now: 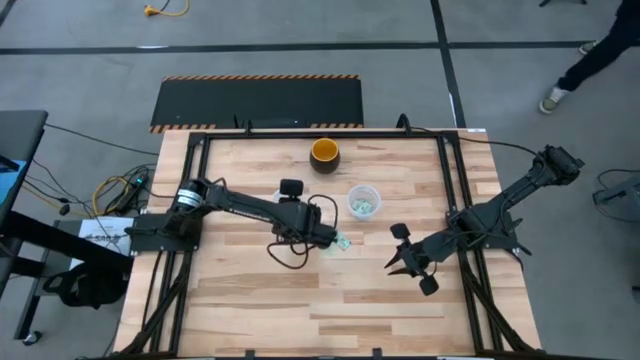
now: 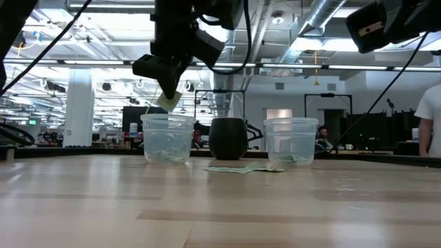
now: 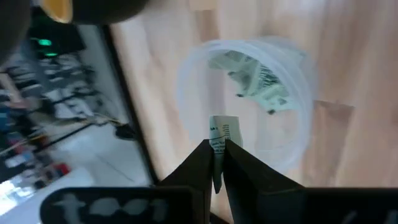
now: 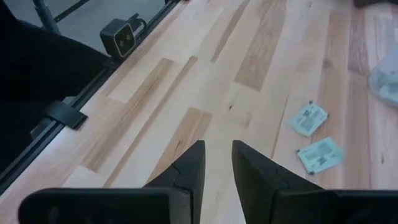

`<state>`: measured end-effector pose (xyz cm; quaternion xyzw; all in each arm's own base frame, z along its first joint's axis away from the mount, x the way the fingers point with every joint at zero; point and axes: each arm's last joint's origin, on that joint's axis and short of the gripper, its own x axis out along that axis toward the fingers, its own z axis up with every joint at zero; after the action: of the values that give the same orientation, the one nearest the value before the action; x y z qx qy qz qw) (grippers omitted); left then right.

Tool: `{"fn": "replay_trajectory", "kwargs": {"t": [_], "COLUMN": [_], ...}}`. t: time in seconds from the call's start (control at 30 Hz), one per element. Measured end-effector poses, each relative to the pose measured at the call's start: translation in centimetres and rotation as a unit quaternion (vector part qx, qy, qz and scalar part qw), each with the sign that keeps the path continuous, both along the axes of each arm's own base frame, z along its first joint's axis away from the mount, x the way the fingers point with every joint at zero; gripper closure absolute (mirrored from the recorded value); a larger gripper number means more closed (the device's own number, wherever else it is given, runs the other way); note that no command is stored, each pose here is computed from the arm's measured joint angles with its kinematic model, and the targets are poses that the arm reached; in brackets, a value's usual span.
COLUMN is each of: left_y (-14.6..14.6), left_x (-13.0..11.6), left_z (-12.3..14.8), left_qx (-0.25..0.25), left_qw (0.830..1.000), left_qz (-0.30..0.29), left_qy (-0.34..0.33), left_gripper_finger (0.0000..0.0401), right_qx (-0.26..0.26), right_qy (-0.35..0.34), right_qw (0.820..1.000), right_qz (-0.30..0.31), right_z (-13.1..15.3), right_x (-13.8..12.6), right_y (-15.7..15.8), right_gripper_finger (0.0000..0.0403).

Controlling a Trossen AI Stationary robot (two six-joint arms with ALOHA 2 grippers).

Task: Pick and place Stevia / Truvia into bins
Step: Put the stevia packet into the left transparent container

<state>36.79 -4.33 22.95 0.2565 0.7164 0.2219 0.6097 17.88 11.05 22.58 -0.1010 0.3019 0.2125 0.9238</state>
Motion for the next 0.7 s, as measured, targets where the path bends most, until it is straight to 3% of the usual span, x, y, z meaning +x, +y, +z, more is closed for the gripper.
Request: {"fn": "replay_trajectory", "kwargs": {"t": [0.13,0.4,0.7], "left_y": [0.2,0.9,1.3], "left_x": [0.5,0.5,0.4], "left_z": [-0.2,-0.1,-0.1], "left_qx": [-0.035,-0.015,-0.013], "left_qw": [0.999,1.000,1.000], "left_qz": [-0.003,-0.007,0.002], "left_qy": [-0.010,-0.004,0.002], "left_gripper_finger": [0.0379,0.0376,0.0305], "right_qx": [0.003,0.003,0.004], "right_qy": [0.015,0.019,0.019], "right_qw": [1.000,1.000,1.000], "right_qz": [-0.008,-0.010,-0.010], "right_z": [-0.2,-0.2,-0.3], "right_x": [-0.1,-0.2,-0.2], "right_y": [-0.1,-0.1,-0.1], "right_gripper_finger": [0.0327,0.0327,0.0327]}}
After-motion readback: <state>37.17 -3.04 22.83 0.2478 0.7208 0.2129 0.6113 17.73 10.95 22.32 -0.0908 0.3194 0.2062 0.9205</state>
